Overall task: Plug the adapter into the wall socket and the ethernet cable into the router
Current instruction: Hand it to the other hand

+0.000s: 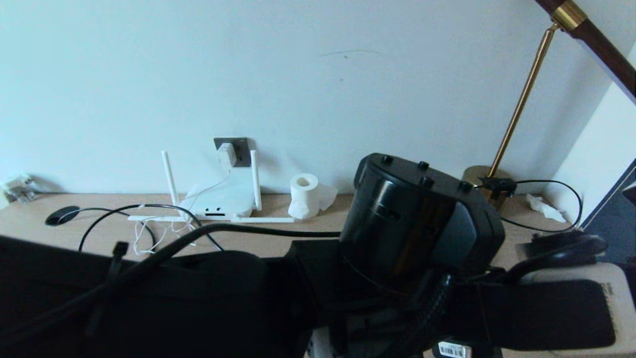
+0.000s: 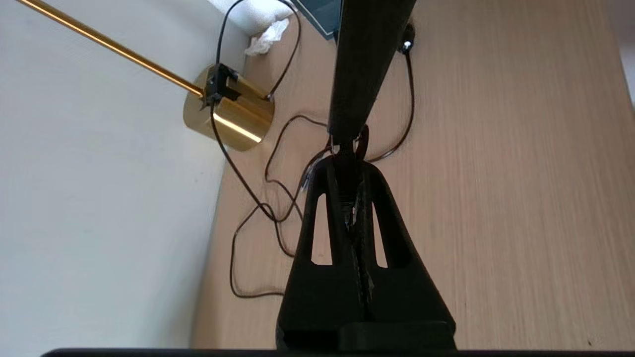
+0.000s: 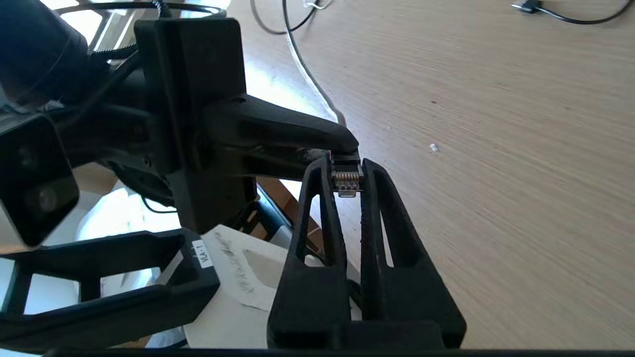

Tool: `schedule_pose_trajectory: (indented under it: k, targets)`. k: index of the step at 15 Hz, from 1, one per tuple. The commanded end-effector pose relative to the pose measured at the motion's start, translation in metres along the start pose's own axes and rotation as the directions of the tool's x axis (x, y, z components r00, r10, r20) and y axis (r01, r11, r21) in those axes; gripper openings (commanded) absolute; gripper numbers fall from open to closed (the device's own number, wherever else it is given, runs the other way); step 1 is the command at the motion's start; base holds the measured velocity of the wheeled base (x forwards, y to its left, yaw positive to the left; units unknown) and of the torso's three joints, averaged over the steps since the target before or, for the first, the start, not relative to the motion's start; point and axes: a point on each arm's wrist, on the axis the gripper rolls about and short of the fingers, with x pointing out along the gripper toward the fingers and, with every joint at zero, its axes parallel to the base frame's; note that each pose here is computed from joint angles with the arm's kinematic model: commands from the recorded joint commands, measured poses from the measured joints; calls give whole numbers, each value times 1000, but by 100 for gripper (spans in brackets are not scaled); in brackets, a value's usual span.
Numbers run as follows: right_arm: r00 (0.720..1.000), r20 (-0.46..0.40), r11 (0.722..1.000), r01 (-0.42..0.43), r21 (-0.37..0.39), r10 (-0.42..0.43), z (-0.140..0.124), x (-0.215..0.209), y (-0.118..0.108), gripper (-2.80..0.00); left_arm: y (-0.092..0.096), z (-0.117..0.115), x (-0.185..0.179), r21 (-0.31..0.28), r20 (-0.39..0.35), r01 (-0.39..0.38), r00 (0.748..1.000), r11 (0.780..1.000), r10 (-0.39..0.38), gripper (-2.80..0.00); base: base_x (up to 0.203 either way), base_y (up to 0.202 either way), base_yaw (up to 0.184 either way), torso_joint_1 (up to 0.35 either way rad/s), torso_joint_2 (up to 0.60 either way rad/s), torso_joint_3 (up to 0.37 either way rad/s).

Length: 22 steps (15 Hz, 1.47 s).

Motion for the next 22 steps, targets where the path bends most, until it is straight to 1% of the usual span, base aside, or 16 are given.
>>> schedule_pose_trajectory:
  k: [1,3,5,6,8,9,11,12,14,15,17,18,19,20,21,22]
  targets:
    - [1000,-7,1000,-12,0,12,-1,1,1,-280,-2,1,3,6,3,3,1000,1000,-3,-280,0,0,0,0,0,0]
    - [1000,-14,1000,-12,5,12,-3,1,0,-280,-6,3,5,8,10,3,1000,1000,-3,-280,0,0,0,0,0,0]
    - [1000,-14,1000,-14,4,14,-5,0,1,-280,-10,5,6,-5,11,9,1000,1000,-9,-280,0,0,0,0,0,0]
    - [1000,-13,1000,-14,4,14,-5,0,2,-280,-10,6,6,-5,15,5,1000,1000,-5,0,0,0,0,0,0,0]
    - [1000,-15,1000,-13,7,13,-6,0,1,-280,-11,7,9,-11,26,-5,1000,1000,5,0,0,0,0,0,0,0]
    - [1000,-19,1000,-11,12,11,-8,0,0,-280,-12,9,8,-32,25,-9,1000,999,10,0,0,0,0,0,0,0]
    - [1000,-11,1000,-10,26,10,-8,-2,2,-280,-9,13,1,-37,29,-24,999,999,25,0,0,0,0,0,0,0]
    - [1000,-2,999,-14,48,14,-9,-4,5,-280,-6,15,-8,-38,30,-35,999,999,36,0,0,0,0,0,0,0]
    - [999,27,994,-24,103,21,-10,-11,12,-280,-7,11,-29,-22,6,-48,999,999,48,0,0,0,0,0,0,0]
    - [999,43,987,-33,156,27,-11,-16,17,-280,-4,12,-47,-4,3,-69,998,998,69,0,0,0,0,0,0,0]
    - [998,51,955,-47,293,34,-8,-17,19,-280,-2,8,-91,23,-4,-112,994,993,112,0,0,0,0,0,0,0]
    - [998,48,933,-50,357,35,1,-12,18,-280,-3,2,-108,32,-13,-130,991,991,131,0,0,0,0,0,0,0]
    - [998,46,897,-53,438,36,10,-8,17,-280,-4,-2,-117,43,-13,-157,987,987,158,0,0,0,0,0,0,0]
    - [999,39,864,-50,502,36,17,-3,13,-280,0,-4,-116,47,-6,-192,981,980,192,0,0,0,0,0,0,0]
    - [999,31,832,-46,553,35,23,3,9,-280,2,-9,-106,53,-11,-210,978,976,210,0,0,0,0,0,0,0]
    - [999,15,790,-33,613,30,29,10,3,-280,2,-13,-93,58,-4,-230,973,971,231,0,0,0,0,0,0,0]
